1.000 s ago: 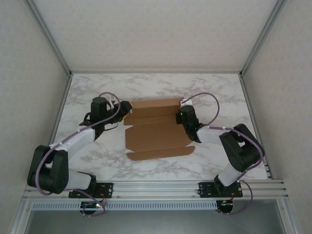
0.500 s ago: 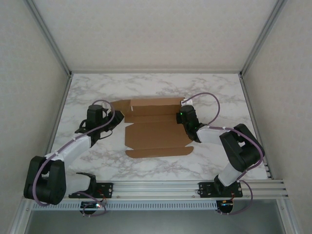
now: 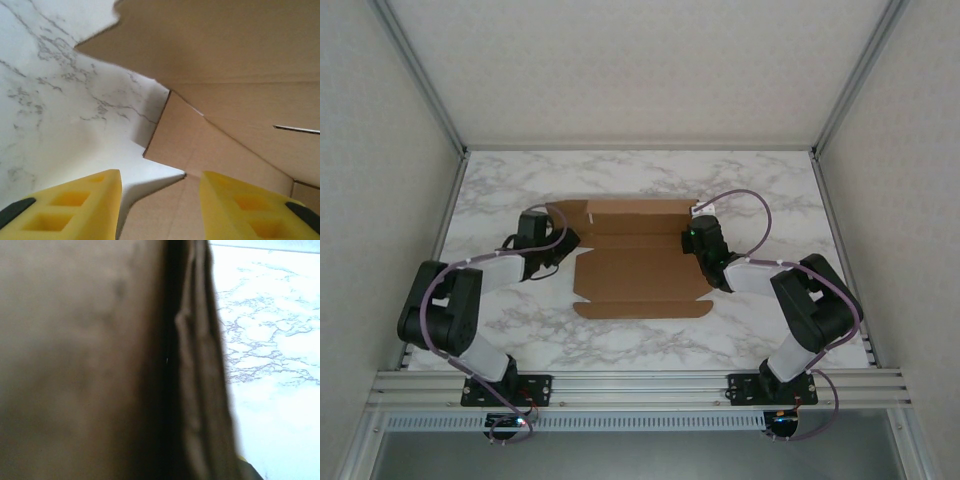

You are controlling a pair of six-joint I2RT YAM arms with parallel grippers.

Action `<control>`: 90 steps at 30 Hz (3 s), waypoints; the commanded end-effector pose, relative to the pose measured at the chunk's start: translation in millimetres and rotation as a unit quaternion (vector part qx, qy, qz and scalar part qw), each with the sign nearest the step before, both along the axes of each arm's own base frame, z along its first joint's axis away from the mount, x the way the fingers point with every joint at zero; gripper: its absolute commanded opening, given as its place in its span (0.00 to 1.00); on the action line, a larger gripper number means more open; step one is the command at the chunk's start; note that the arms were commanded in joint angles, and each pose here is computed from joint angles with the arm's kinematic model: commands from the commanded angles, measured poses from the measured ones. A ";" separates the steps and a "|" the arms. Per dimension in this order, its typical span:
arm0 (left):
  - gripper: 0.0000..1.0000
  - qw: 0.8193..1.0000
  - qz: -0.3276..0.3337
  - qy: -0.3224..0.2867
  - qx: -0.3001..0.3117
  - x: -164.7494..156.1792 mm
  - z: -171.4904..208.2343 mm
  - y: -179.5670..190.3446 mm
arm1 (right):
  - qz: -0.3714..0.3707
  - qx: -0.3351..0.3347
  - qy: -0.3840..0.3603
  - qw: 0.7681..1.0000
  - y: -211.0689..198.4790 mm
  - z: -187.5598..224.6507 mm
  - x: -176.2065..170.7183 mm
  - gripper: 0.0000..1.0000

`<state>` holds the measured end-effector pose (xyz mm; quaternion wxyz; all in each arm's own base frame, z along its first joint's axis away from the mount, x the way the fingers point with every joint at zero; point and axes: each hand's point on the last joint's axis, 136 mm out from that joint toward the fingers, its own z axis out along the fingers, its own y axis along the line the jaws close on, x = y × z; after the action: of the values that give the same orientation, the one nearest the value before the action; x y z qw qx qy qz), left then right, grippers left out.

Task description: Fold the paper box

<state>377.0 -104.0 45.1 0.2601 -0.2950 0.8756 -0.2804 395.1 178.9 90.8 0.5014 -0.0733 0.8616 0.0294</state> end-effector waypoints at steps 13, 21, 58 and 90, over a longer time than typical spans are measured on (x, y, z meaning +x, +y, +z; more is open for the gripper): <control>0.47 0.998 -0.010 -0.054 0.044 38.3 -2.2 -1.7 | 0.045 -0.012 0.051 0.998 8.3 -27.6 -14.9 0.00; 0.53 0.992 0.027 -0.122 0.018 46.3 9.4 1.9 | 0.049 -0.009 0.056 0.997 10.1 -27.6 -15.5 0.00; 0.54 0.981 -0.095 -0.146 -0.087 41.4 21.7 -73.8 | 0.056 -0.002 0.084 0.995 13.6 -40.0 -17.3 0.00; 0.55 0.925 0.139 -0.320 0.149 -39.6 158.1 70.3 | 0.011 -0.013 0.079 0.997 -12.1 -30.5 -7.4 0.00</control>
<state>350.0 -78.1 198.4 0.5484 -0.2346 0.7491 -0.2883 406.9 178.9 91.1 0.4848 -0.0727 0.8702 0.0502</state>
